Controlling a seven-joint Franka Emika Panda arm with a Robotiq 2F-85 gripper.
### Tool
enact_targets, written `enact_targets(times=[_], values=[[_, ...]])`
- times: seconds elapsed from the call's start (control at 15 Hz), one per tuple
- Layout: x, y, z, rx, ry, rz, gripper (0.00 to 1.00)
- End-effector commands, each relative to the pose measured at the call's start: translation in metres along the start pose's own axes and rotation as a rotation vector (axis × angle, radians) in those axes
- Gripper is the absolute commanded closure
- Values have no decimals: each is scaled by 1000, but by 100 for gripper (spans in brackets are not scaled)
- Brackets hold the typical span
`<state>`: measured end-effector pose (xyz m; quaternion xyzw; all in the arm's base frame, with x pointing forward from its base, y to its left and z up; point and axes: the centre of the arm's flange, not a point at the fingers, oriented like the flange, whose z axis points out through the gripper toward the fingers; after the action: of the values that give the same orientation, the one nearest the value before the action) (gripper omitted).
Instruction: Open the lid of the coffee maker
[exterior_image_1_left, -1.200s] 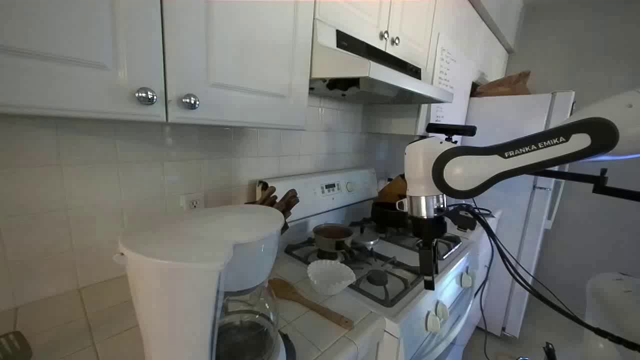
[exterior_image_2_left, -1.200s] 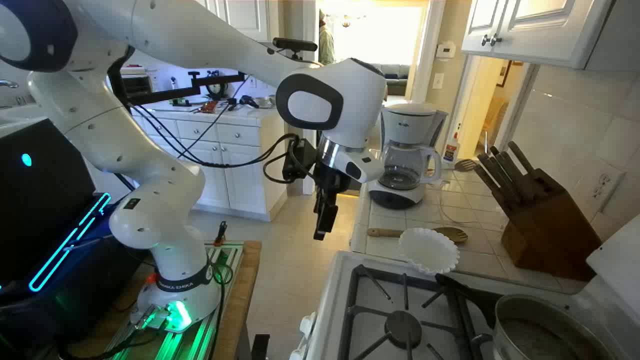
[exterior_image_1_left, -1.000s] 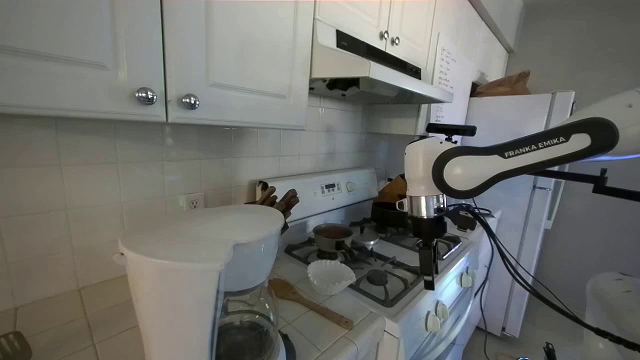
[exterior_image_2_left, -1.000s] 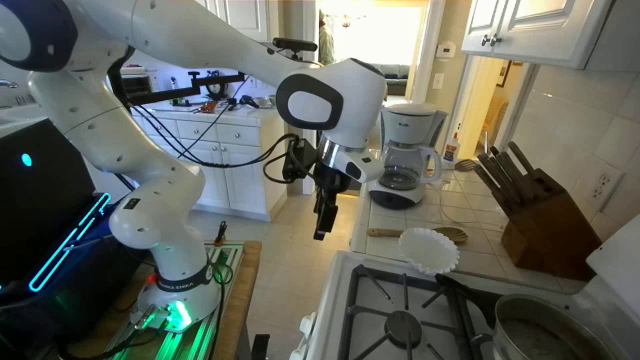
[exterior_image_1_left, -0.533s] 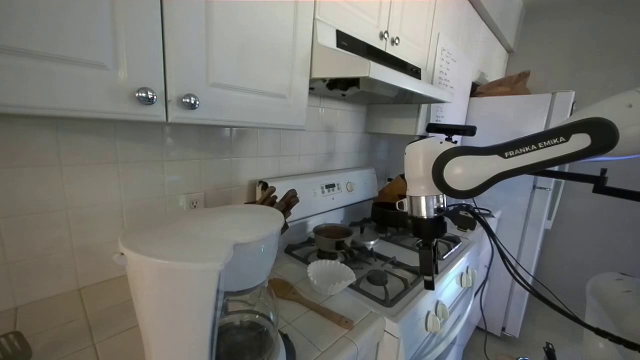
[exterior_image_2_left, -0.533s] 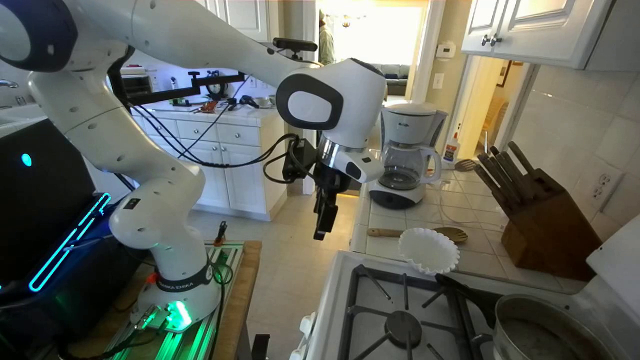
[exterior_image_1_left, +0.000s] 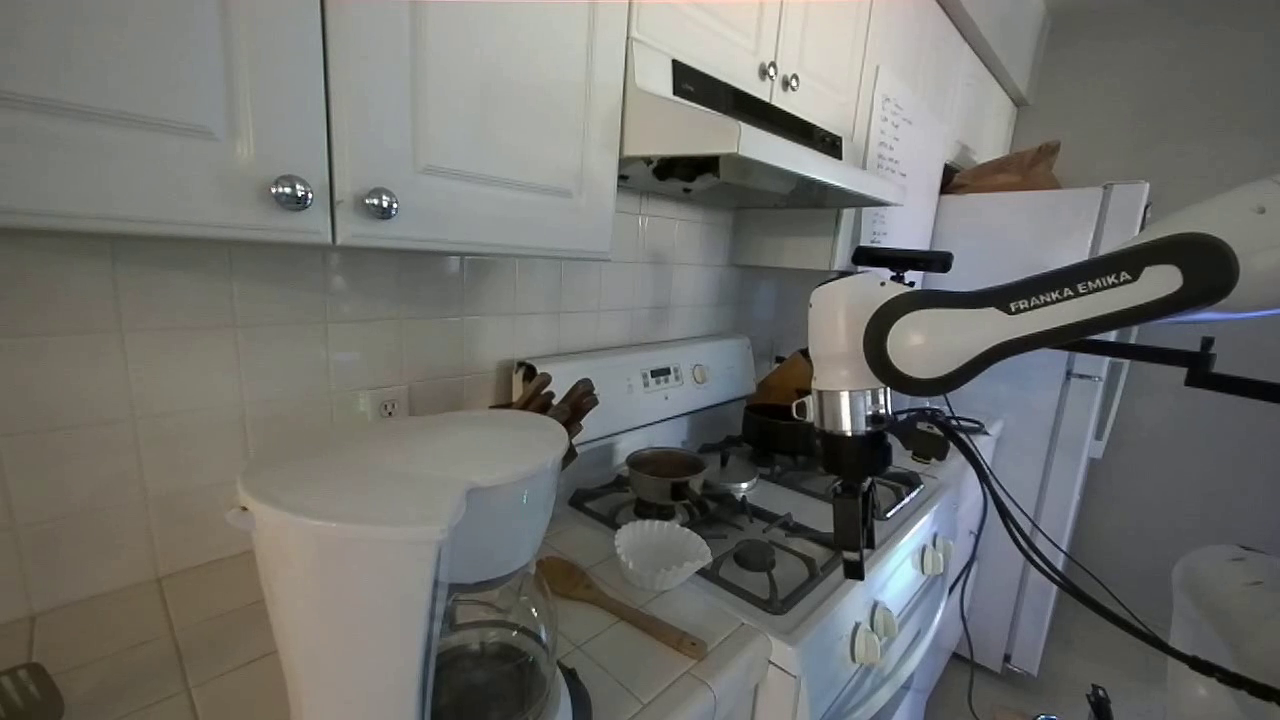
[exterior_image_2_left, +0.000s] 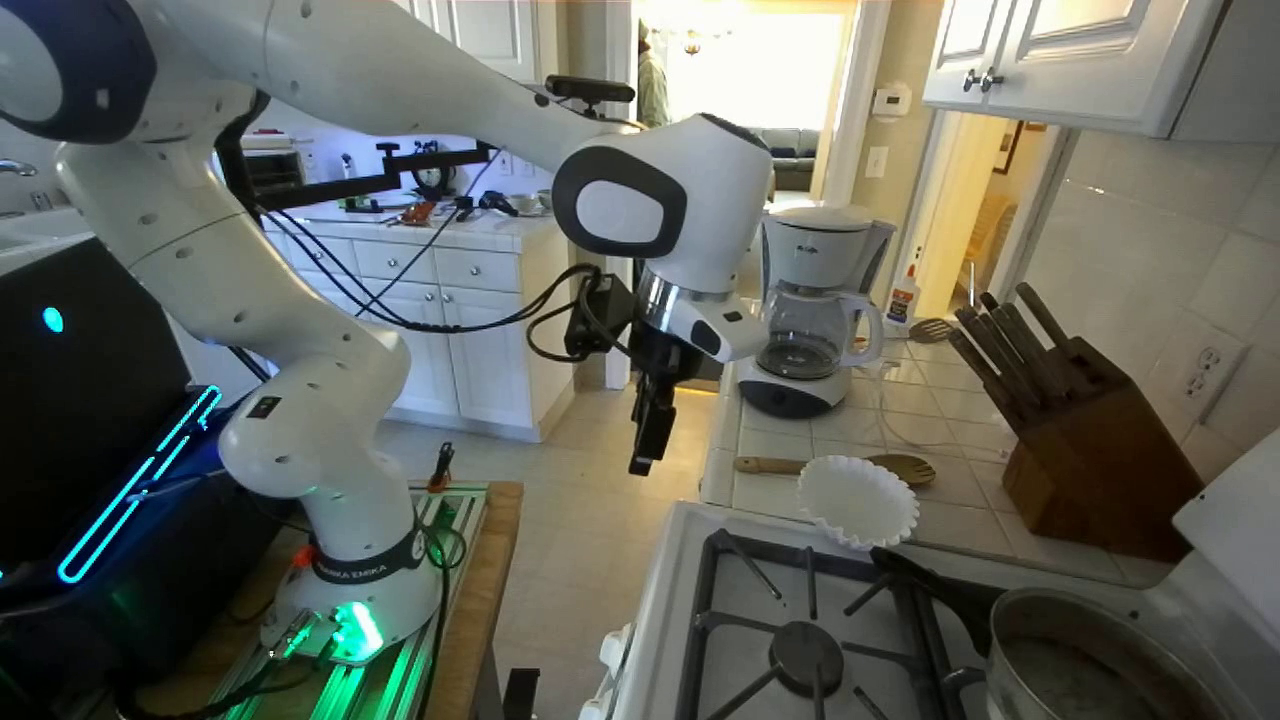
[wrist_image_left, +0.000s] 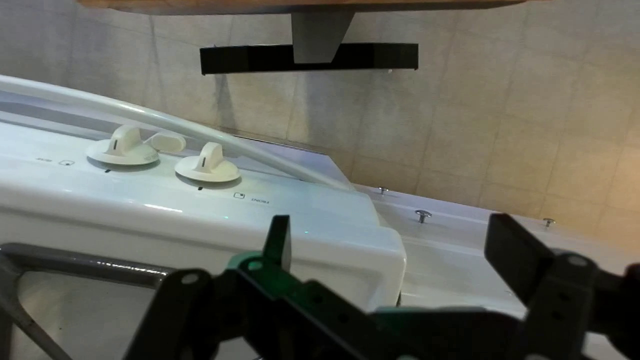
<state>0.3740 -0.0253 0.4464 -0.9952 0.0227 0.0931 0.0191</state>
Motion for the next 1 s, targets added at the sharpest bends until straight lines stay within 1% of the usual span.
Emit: enact_targets(times=[0.0,0.27,0.6,0.73,0.93], values=[[2,-21,-24,75,90,92,0],[5,-37,-72,188,224,164,0],[6,-48,-144,262,414,161,0],[3,-57,-174,314,496,147,0],[8,-76,-210,438,614,136,0]])
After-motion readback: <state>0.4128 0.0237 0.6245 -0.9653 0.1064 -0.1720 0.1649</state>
